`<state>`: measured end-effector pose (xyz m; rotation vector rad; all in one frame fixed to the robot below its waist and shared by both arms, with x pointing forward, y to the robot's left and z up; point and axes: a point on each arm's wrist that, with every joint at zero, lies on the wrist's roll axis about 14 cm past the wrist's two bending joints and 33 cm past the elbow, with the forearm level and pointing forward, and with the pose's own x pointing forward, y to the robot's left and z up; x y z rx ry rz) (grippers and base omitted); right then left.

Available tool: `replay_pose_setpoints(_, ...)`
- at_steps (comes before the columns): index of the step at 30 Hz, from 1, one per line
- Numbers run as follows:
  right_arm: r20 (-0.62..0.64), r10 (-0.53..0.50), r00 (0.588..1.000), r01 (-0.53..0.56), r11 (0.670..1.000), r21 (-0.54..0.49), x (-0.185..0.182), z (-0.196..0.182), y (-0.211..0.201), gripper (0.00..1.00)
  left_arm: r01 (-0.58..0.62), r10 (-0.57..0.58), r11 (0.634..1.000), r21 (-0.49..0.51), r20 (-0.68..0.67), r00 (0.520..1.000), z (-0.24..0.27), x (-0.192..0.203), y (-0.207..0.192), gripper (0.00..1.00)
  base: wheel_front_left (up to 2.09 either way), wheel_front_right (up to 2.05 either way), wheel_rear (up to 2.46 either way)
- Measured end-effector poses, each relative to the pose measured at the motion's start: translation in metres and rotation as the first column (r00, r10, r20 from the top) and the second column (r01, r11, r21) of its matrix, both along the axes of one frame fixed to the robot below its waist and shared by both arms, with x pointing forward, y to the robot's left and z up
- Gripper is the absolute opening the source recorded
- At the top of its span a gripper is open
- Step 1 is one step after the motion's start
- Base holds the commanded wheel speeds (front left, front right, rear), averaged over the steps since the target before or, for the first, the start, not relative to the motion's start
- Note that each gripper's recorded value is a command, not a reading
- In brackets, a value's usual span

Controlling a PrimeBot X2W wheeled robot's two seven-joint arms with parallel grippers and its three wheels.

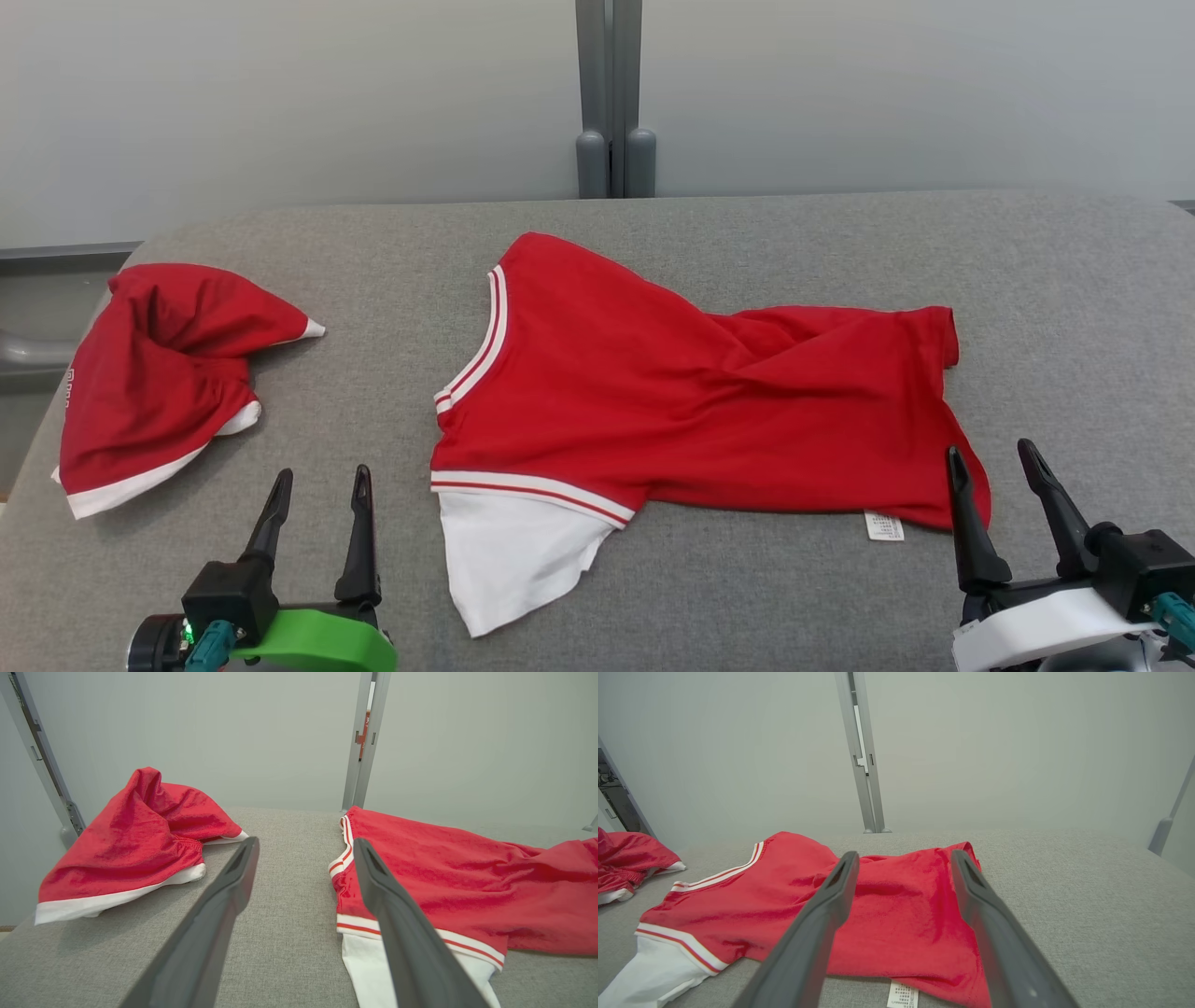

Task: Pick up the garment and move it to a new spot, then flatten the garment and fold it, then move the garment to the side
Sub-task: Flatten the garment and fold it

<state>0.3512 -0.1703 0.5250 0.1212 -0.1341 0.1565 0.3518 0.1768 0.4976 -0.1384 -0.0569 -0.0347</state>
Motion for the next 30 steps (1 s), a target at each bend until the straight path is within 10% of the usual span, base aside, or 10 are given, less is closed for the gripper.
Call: replay_pose_setpoints(30,-0.025,0.003,1.0,-0.003,1.0,-0.002,-0.001,-0.008,0.0013,1.0,0.004,-0.004,1.0,-0.002,-0.012,1.0,-0.0039,-0.0008,-0.001,1.0,0.0,0.0,0.0)
